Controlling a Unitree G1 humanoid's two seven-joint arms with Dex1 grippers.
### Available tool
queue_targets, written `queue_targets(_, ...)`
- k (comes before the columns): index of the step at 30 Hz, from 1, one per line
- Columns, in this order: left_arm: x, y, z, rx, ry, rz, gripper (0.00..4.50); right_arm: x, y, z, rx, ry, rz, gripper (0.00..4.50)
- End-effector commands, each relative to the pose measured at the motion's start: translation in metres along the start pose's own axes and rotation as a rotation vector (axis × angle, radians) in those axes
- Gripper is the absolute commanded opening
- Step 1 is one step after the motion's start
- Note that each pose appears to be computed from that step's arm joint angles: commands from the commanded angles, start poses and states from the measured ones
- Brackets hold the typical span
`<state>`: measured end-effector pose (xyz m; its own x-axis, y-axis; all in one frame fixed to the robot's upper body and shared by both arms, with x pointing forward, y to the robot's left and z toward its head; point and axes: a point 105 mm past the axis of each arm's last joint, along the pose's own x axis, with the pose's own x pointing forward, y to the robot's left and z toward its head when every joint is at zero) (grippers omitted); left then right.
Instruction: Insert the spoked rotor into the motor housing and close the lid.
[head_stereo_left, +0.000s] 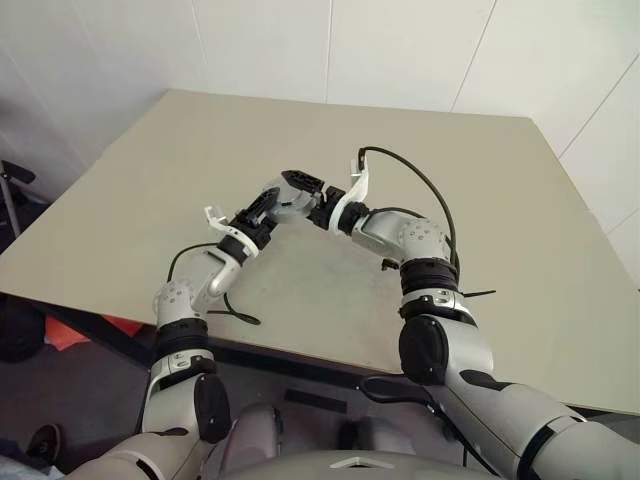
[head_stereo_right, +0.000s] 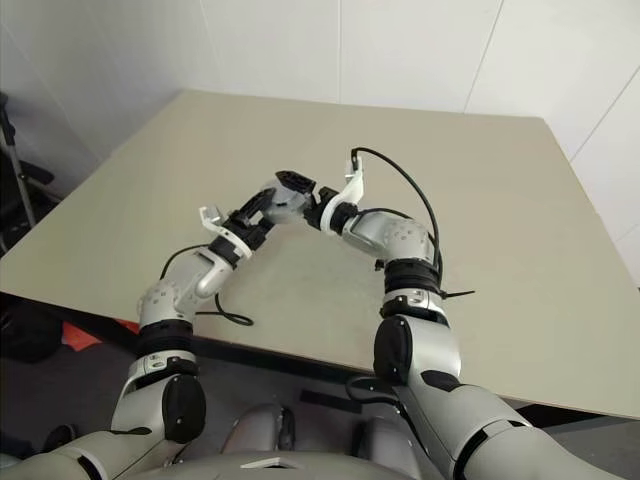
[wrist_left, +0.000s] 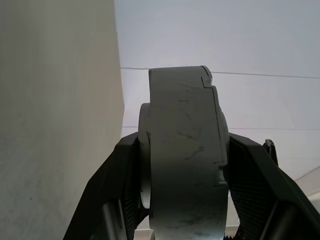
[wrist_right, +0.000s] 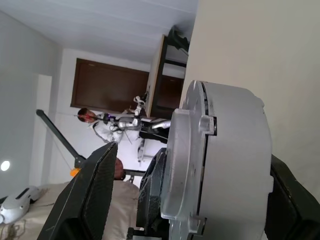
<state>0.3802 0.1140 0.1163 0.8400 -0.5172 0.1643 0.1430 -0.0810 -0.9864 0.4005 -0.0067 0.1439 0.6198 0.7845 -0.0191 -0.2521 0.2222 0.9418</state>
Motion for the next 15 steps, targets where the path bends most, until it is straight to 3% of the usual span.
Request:
queue_targets(1, -0.008, -0.016, 0.029, 0.14, -0.113, -0.02, 2.27, -0.005, 0.002, 0.022, -0.11, -0.102, -0.024, 4.46)
queue_targets(5, -0.028, -0.014, 0.061, 0.206, -0.25, 0.006, 2.27, -0.01, -0.002, 0.029, -0.08, -0.134, -0.027, 4.46)
queue_targets(15, -0.062, -0.01, 0.097, 0.29, -0.43, 0.077, 2.27, -0.014, -0.007, 0.026, -0.094, -0.108, -0.05, 4.46)
